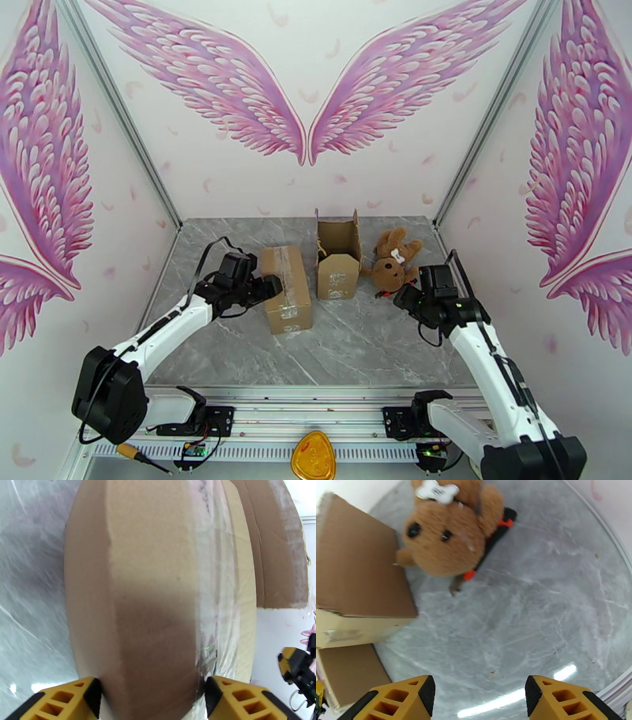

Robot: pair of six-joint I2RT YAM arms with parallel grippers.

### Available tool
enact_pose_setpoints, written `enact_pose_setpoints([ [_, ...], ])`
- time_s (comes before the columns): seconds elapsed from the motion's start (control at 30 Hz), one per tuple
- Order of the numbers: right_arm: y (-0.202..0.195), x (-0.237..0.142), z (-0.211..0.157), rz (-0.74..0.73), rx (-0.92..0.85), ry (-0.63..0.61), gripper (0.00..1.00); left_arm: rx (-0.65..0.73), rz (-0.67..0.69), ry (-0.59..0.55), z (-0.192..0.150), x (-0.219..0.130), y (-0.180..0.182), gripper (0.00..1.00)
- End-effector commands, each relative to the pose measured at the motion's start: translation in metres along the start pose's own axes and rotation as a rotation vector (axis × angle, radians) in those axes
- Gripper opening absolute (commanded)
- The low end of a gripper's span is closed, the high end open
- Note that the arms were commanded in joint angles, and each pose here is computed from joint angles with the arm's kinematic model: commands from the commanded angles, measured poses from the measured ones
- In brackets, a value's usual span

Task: Unpack the express box

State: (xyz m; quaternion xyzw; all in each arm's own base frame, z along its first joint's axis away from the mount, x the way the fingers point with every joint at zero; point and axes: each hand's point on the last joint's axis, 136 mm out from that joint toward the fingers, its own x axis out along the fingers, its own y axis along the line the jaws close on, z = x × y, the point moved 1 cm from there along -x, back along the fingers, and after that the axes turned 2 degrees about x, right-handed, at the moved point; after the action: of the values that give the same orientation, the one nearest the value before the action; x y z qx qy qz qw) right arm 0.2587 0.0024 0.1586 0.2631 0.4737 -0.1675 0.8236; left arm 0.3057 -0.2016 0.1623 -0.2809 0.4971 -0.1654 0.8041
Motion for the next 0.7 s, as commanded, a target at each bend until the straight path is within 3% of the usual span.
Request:
enact_pose_setpoints([
  [0.0, 0.003, 0.027, 0.007, 0.023, 0.019, 0.014, 0.62, -0.020, 0.039, 0.036, -0.015, 0.001, 0.003, 0.72],
  [0.17, 0.012, 0.062, 0.029, 0.004, 0.029, 0.010, 0.57, 0.013, 0.046, 0.063, -0.025, 0.005, 0.000, 0.72],
  [0.43, 0.054, 0.102, 0.076, 0.065, -0.001, -0.021, 0.53, 0.133, 0.099, -0.023, -0.002, -0.022, -0.008, 0.75],
  [0.67, 0.090, 0.135, 0.087, 0.117, -0.046, 0.043, 0.57, 0.154, 0.099, -0.052, 0.004, -0.028, -0.009, 0.76],
])
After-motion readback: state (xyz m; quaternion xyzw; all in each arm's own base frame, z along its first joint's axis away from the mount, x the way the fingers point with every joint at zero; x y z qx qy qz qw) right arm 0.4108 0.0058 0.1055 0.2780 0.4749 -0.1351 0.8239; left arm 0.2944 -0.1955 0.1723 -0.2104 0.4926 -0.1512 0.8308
